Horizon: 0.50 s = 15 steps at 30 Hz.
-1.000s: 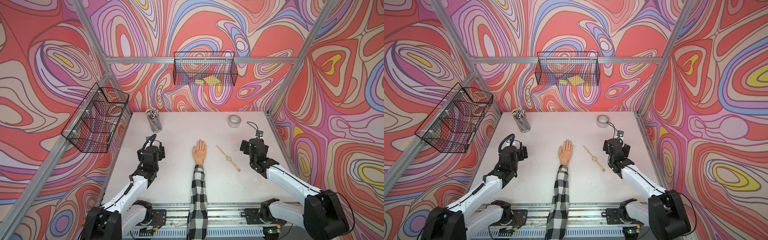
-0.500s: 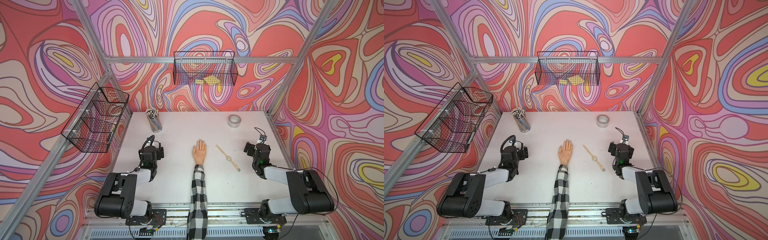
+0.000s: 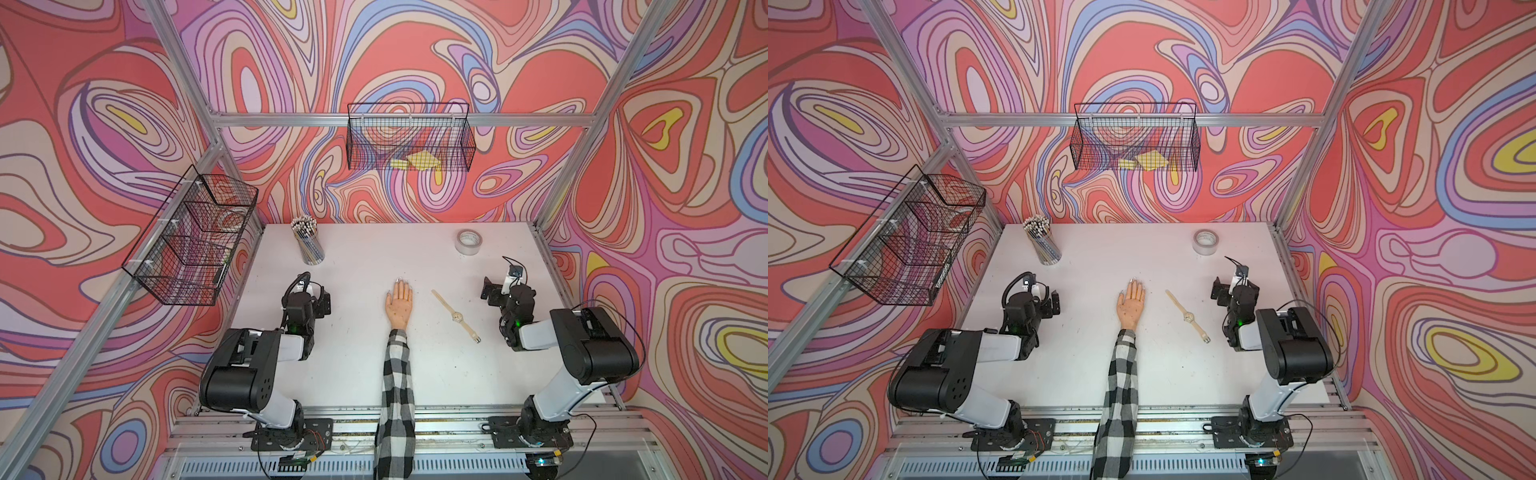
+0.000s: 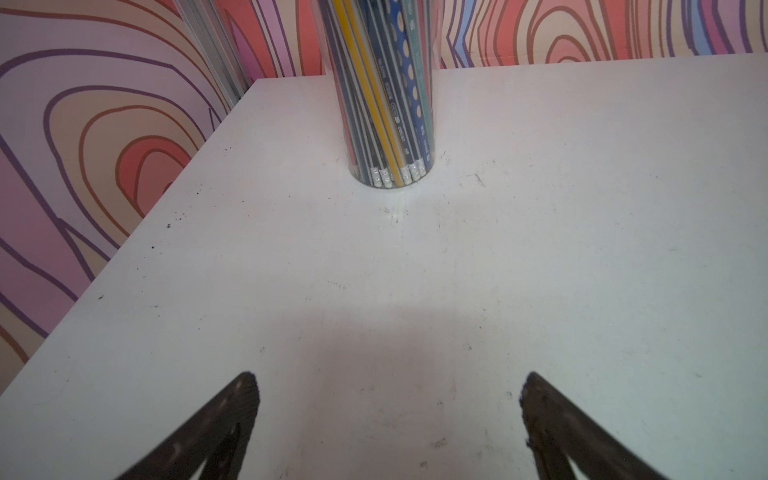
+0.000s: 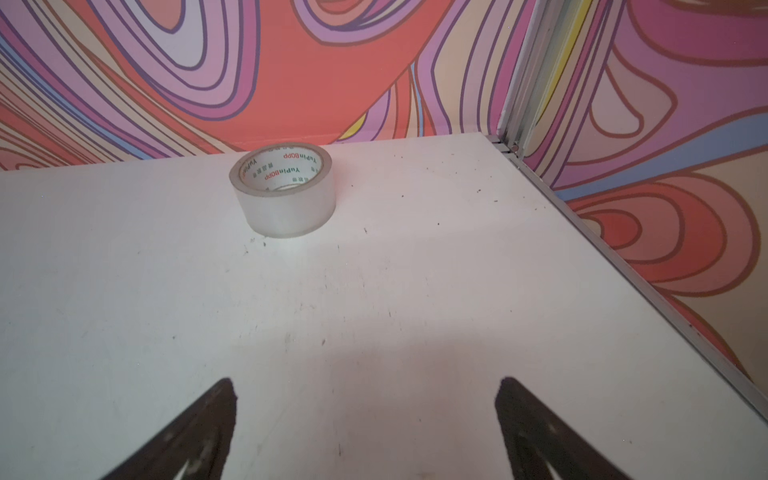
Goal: Take off the watch
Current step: Reset both arms
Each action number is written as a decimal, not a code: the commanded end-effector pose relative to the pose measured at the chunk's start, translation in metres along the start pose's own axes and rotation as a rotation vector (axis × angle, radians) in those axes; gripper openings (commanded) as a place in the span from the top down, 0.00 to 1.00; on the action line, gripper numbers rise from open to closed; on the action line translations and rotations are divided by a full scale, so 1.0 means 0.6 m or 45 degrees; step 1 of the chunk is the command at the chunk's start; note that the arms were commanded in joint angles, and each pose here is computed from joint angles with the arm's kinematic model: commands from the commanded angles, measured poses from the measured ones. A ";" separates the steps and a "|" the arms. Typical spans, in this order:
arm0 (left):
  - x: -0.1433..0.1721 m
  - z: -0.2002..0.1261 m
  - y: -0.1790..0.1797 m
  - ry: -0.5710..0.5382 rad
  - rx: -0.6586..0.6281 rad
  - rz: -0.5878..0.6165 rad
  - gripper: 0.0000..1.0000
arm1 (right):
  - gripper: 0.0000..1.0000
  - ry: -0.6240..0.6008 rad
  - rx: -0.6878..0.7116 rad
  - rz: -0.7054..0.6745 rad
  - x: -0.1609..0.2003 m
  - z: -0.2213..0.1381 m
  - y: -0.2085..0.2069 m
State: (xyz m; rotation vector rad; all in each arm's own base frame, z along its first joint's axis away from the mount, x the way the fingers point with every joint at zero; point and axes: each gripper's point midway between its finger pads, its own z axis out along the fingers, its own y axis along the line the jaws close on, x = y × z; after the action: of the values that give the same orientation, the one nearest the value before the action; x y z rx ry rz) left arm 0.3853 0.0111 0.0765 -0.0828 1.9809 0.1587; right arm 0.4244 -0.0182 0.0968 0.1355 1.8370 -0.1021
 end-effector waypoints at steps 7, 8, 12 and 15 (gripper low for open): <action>-0.024 0.007 0.012 -0.056 0.009 -0.050 0.01 | 0.02 -0.002 0.007 0.011 -0.003 0.004 -0.009; -0.024 0.005 0.012 -0.062 0.010 -0.050 0.00 | 0.02 -0.003 0.003 0.012 -0.002 0.001 -0.009; -0.025 0.003 0.011 -0.068 0.015 -0.054 0.01 | 0.02 -0.005 0.003 0.009 -0.003 0.002 -0.008; -0.025 0.003 0.011 -0.069 0.014 -0.054 0.01 | 0.02 -0.004 0.003 0.009 -0.003 0.002 -0.008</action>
State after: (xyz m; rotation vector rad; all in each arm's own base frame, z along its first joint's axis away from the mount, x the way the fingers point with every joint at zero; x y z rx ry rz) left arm 0.3882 0.0181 0.0789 -0.1121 1.9743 0.1324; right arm 0.4276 -0.0219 0.0985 0.1435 1.8371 -0.1016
